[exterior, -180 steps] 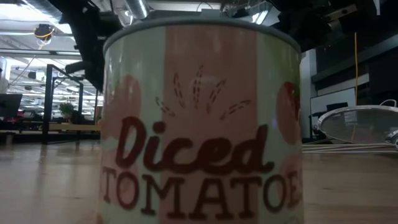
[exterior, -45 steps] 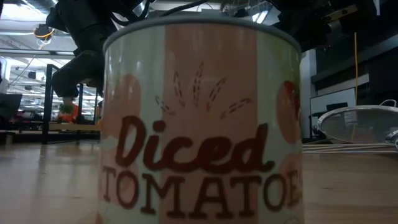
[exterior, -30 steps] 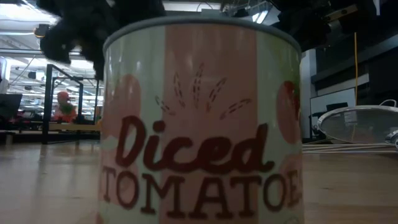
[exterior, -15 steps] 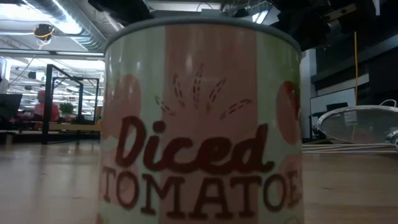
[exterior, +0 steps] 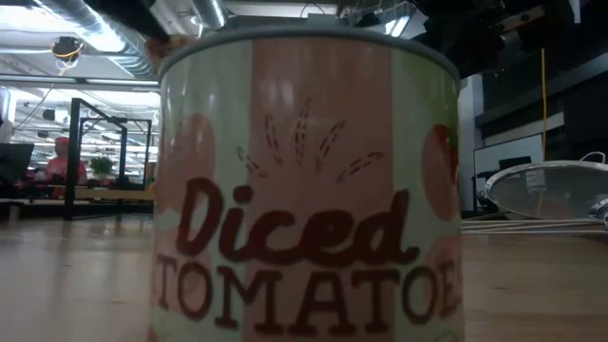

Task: Pick and place cans onto a shelf
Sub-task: Put the yellow can on the shelf aligned with the other light green

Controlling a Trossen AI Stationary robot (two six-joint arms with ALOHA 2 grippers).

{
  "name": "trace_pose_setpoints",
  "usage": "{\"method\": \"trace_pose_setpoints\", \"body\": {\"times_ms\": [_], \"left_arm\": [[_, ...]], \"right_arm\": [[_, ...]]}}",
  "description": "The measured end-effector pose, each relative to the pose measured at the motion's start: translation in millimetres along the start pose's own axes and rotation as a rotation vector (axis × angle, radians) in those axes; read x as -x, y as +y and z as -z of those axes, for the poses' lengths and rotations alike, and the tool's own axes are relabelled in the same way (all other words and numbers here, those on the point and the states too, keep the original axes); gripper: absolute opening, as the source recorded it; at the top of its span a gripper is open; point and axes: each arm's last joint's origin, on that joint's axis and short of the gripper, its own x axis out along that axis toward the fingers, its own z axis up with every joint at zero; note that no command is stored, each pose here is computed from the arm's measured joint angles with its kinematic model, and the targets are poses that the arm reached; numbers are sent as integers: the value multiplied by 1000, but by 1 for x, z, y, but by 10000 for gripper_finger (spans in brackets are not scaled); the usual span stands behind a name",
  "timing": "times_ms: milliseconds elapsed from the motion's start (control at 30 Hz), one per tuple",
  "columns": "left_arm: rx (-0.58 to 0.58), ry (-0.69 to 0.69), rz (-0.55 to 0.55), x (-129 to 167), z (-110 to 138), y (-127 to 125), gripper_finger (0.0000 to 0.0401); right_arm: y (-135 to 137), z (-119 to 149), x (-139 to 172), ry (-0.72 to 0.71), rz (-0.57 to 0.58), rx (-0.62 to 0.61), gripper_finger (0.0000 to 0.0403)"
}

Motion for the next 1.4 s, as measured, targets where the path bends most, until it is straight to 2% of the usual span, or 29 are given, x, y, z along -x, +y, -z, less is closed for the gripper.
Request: {"method": "trace_pose_setpoints", "body": {"times_ms": [300,467,800,1067,1267,1400], "left_arm": [[-11,172,-123,15,27,26,3],[1,213,-178,12,29,36,3],[-9,307,-211,-1,34,51,2],[-49,401,-129,-34,64,56,2],[-31,405,-117,-43,62,72,2],[21,352,-50,-48,61,83,2]], "right_arm": [[0,-1,0,-5,2,5,80],[-1,-2,0,-20,7,18,80],[-1,-2,0,-20,7,26,80],[-1,-2,0,-20,7,26,81],[-1,-2,0,-20,7,26,81],[-1,-2,0,-20,7,26,81]]}}
